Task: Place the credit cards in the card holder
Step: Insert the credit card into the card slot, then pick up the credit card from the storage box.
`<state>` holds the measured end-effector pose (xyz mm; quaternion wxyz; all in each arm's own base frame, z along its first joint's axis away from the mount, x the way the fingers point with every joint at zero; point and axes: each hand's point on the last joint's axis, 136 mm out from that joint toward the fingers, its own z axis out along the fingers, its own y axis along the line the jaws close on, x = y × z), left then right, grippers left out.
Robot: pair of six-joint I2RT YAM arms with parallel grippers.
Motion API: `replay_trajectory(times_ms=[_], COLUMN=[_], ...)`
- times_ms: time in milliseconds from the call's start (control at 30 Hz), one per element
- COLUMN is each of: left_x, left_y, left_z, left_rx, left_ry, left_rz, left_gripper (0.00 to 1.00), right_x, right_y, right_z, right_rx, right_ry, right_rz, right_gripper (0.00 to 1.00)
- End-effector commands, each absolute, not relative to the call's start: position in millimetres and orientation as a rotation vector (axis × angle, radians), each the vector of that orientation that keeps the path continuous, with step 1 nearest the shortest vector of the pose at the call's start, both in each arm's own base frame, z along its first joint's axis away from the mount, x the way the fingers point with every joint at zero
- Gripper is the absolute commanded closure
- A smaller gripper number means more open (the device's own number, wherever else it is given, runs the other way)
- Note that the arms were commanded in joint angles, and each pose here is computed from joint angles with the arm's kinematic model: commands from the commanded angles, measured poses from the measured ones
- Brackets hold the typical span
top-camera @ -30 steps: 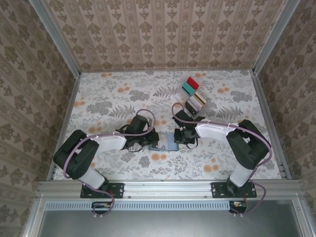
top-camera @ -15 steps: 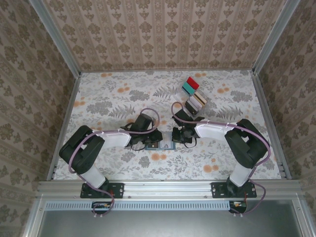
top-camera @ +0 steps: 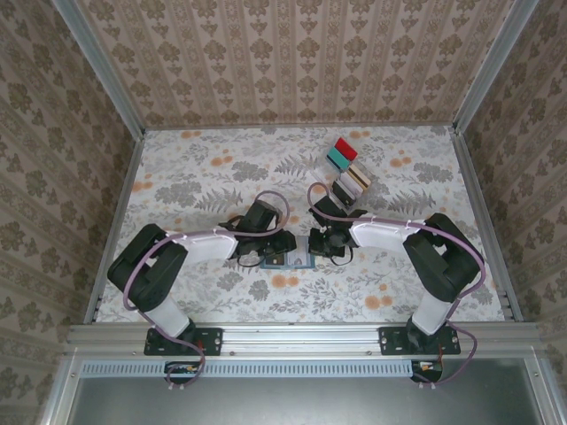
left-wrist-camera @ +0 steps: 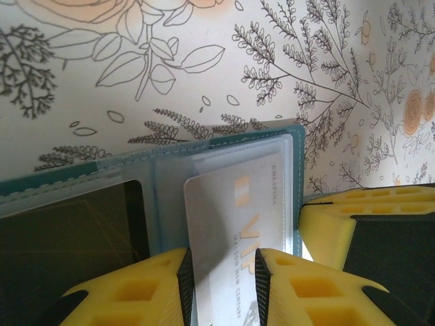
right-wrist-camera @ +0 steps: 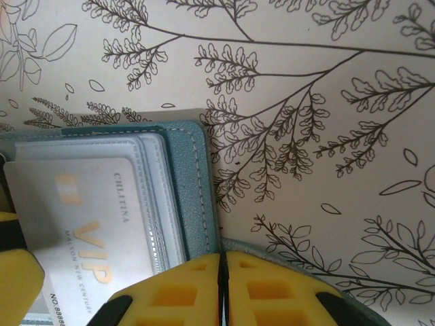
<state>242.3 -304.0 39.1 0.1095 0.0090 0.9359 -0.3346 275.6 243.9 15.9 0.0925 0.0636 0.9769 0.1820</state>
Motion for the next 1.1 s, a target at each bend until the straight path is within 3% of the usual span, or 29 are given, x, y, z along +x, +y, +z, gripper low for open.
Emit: replay_trajectory(times_ms=[0,300,500,567,733,967,1067], left_x=[240.0,237.7,240.5,241.8,245.5,255.2,260.8], left_y=[-315.7,-302.9,-292.5,-289.6,-285.3,-273.0,-265.9], left_z=[40.3,39.0,56.7,62.8,76.0,105.0,114.9], left_rx=[0.113,0.073,0.072,0.073,0.072,0.065,0.041], left_ry=[2.764,2.779,2.737,2.72,2.688,2.595,2.557], left_rz=[-1.009,-0.927,-0.876,-0.868,-0.861,-0.846,-0.846], left_gripper=[0.69,0.67,0.56,0.51,0.46,0.39,0.35], right_x=[259.5,263.6,277.0,284.6,307.5,364.3,389.4], right_y=[248.8,244.9,234.8,230.4,213.8,127.9,100.2], right_z=[-3.5,10.6,47.4,62.5,102.1,166.9,180.4], right_rx=[0.18,0.17,0.113,0.107,0.112,0.212,0.271], right_ry=[2.964,2.934,2.866,2.831,2.74,2.564,2.539], right_rz=[0.588,0.561,0.509,0.513,0.526,0.288,0.31], right_gripper=[0.88,0.85,0.74,0.65,0.55,0.4,0.35])
